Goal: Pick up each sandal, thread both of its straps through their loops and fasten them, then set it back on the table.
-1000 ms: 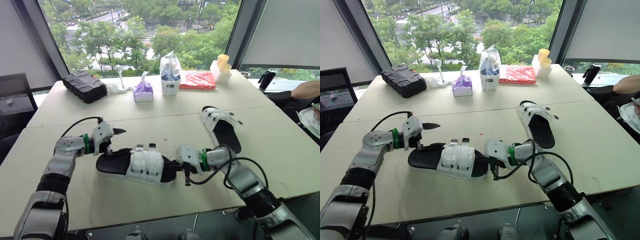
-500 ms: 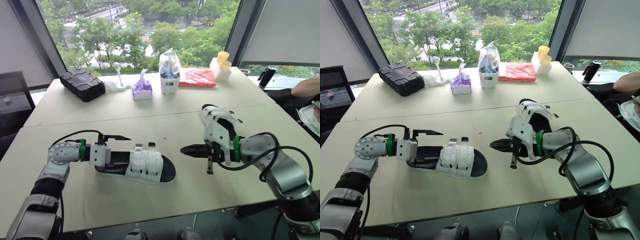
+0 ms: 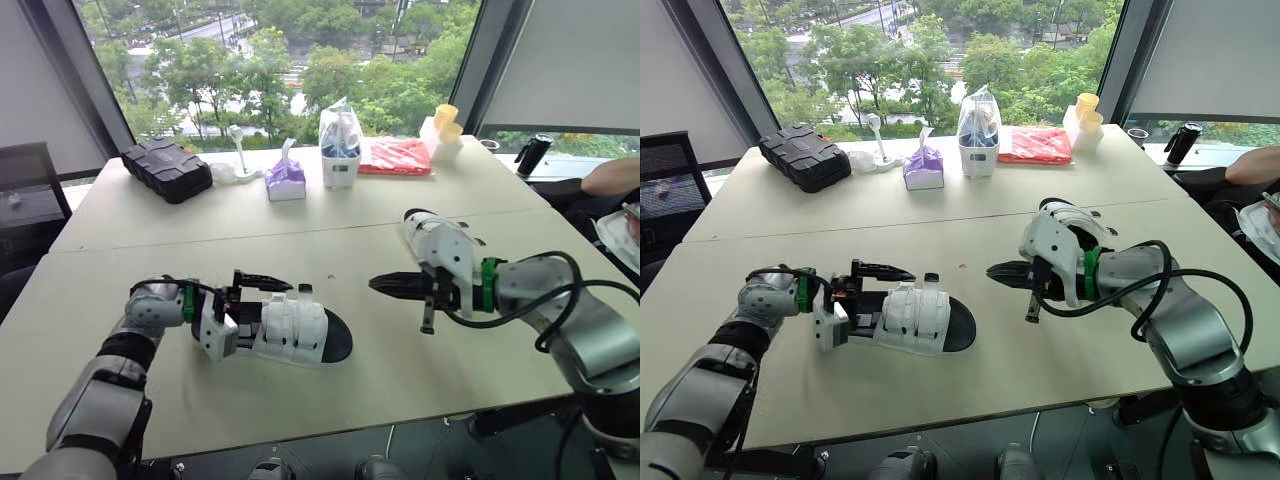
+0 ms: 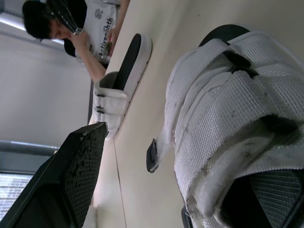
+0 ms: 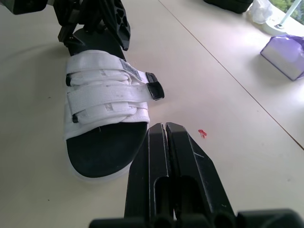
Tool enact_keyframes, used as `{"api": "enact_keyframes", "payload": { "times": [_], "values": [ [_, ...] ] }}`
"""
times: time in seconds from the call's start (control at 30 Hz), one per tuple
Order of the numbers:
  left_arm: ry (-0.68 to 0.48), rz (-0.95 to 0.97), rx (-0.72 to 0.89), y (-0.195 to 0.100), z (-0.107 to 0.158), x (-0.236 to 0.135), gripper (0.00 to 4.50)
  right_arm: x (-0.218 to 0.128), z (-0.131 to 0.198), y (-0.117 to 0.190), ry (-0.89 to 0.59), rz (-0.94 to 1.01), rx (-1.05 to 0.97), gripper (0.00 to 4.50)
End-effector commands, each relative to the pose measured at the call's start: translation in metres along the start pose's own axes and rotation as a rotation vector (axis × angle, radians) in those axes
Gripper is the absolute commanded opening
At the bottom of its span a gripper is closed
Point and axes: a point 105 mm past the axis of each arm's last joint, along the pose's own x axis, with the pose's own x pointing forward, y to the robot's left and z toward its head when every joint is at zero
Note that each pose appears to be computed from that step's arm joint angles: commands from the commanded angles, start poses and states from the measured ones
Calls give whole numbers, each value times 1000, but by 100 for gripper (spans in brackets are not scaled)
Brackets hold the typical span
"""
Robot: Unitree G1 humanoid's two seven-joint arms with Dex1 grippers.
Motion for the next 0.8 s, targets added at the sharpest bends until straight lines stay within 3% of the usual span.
{"api": "enact_keyframes", "payload": {
  "times": [0.03,0.07,0.17,0.4,0.47,0.67,0.8],
  "values": [
    [-30,-22,49,6,2,9,443,-3,7,-1,-6,-15,-48,0],
    [-31,-25,52,6,2,10,443,-3,7,-2,-5,-17,-49,0],
    [-42,-40,60,3,4,15,367,-4,4,-1,6,-26,-50,0],
    [-35,-3,95,9,3,18,19,-4,2,0,6,-38,-41,0],
    [-9,35,95,15,-2,17,8,-3,1,0,7,-39,-40,0],
    [334,194,-7,34,-60,14,8,-1,0,1,3,-38,-38,0],
    [411,249,-74,38,-74,10,8,0,0,1,2,-37,-38,0]
  ]
}}
